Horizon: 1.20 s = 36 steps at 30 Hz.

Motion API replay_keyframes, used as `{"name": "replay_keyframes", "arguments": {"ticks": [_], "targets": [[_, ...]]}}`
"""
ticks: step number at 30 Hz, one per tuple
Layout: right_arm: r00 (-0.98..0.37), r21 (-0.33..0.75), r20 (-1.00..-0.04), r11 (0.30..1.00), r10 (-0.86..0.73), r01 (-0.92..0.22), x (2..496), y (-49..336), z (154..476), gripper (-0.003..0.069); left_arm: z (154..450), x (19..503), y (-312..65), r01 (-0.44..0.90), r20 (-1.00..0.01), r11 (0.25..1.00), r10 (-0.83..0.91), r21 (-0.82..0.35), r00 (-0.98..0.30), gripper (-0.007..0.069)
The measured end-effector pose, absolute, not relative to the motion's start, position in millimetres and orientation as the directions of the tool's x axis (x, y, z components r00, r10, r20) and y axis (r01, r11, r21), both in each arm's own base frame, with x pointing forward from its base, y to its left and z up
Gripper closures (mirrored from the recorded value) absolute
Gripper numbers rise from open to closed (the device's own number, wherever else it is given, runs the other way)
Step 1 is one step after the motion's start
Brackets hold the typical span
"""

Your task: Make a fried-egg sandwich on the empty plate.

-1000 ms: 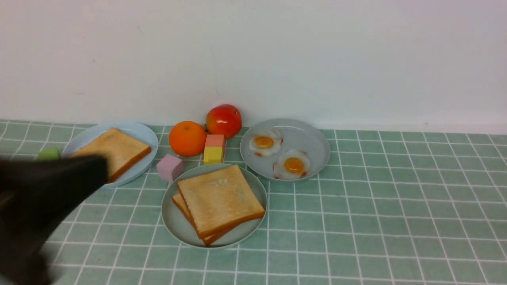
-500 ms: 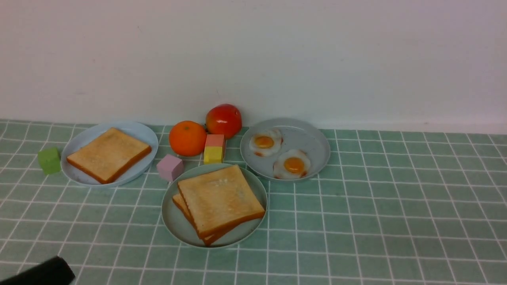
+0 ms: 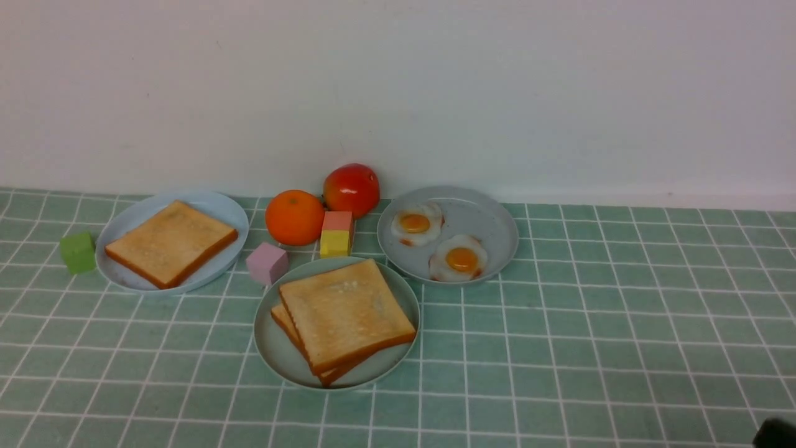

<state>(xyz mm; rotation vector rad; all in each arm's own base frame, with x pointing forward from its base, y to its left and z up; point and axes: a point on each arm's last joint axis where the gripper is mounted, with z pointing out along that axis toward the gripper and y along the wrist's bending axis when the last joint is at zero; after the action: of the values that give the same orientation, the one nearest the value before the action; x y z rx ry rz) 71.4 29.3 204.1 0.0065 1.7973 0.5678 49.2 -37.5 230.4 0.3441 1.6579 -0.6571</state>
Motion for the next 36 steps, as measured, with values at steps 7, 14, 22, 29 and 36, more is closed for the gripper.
{"name": "replay_keyframes", "arguments": {"ticks": [7, 14, 22, 29, 36], "targets": [[-0.21, 0.259, -0.949, 0.961, 0.234, -0.1, 65, 10, 186, 0.067, 230, 49, -37, 0.566, -0.97, 0.793, -0.134, -0.227, -0.201, 0.0638], [-0.186, 0.233, -0.955, 0.972, 0.232, 0.018, 56, 0, 182, 0.0674, 230, 49, -38, 0.565, -0.97, 0.793, -0.132, -0.227, -0.204, 0.0638], [-0.222, 0.165, -0.963, 0.986, 0.154, -0.033, 55, 3, 179, 0.0674, 229, 49, -38, 0.565, -0.969, 0.793, -0.13, -0.228, -0.208, 0.0636], [-0.278, 0.029, -0.961, 0.995, 0.001, -0.099, 53, 6, 174, 0.0674, 229, 49, -38, 0.565, -0.969, 0.793, -0.129, -0.228, -0.21, 0.0635], [-0.282, 0.004, -0.959, 0.994, -0.027, -0.108, 53, 6, 174, 0.0674, 229, 49, -38, 0.565, -0.969, 0.793, -0.128, -0.228, -0.21, 0.0629]]}}
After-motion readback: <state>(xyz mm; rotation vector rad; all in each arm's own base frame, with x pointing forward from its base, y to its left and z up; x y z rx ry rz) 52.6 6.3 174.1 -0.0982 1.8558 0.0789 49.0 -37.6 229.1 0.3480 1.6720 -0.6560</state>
